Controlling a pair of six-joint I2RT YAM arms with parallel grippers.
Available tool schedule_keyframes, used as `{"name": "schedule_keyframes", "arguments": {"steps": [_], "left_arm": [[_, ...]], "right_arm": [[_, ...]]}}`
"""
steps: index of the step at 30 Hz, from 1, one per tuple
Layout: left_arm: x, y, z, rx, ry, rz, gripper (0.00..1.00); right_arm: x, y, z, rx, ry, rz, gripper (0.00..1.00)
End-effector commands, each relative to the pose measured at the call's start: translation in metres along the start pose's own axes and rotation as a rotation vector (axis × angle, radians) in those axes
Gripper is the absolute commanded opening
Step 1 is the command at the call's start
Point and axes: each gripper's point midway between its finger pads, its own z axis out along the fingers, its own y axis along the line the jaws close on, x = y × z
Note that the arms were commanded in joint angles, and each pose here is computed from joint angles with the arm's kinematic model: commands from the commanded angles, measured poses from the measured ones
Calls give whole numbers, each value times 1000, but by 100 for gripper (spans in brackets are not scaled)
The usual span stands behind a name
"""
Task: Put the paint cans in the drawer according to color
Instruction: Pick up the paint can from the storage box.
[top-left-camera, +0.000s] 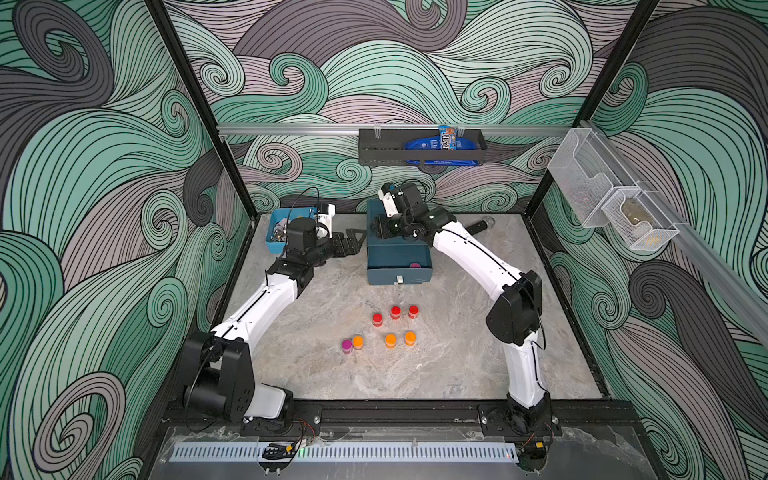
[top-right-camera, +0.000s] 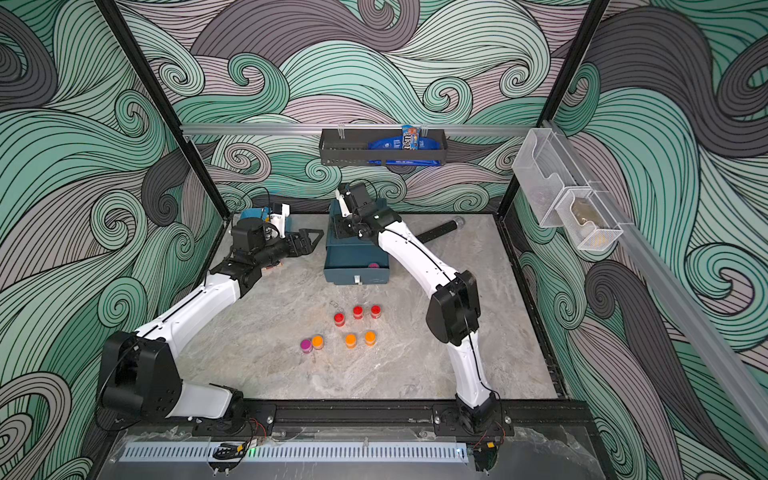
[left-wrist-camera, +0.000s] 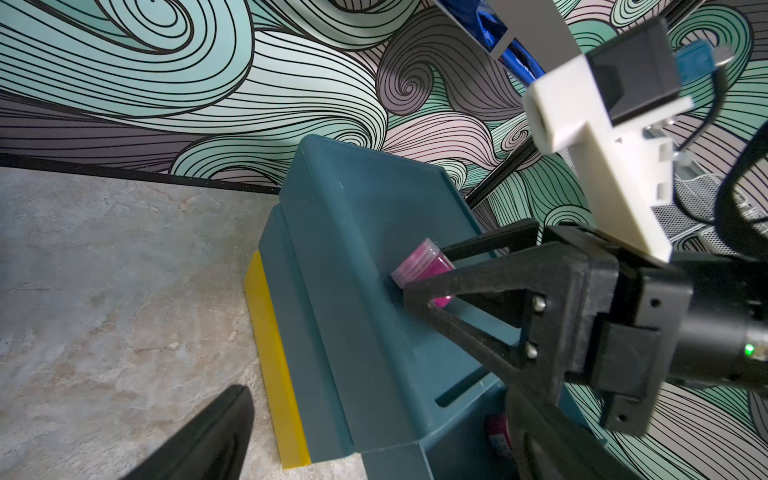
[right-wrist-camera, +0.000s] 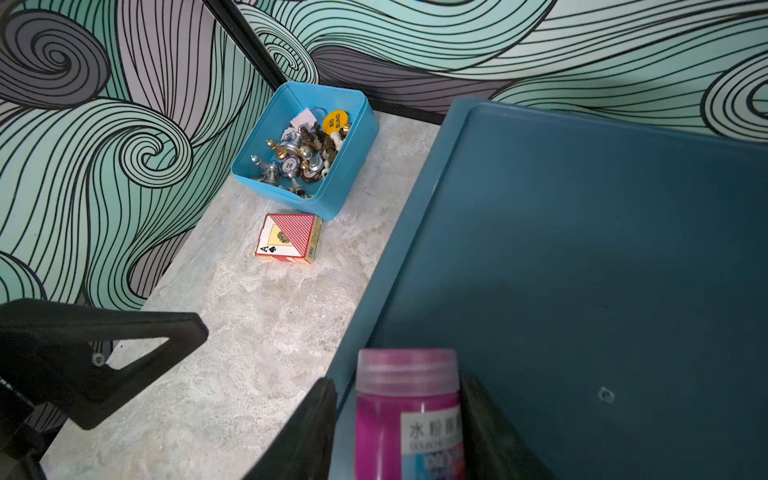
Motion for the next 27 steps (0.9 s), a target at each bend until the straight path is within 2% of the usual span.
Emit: {"name": "schedule_keyframes", "arguments": {"steps": [1,3,7,14,19,27], "left_arm": [[-4,-1,-1,13,-6,-1,98],[-5,-1,-1,13,-7,-1,98],[-5,-1,-2,14,-9,2,98],[-7,-1,-3,12,-13,3,97],[-6,0,-2,8,-13,5,98],[-5,2,-2,4,-12,0,98]], "right_arm": [[-8,5,-3,14,-26,-21,46],[-11,7,-8,18,-37,-31,42],[-17,9,-23,37,-65,-52,21],[-5,6,-47,73,-62,-89,18],[4,9,-82,57,-89,-109,16],[51,21,-110,-15,-41,-169,16]]}}
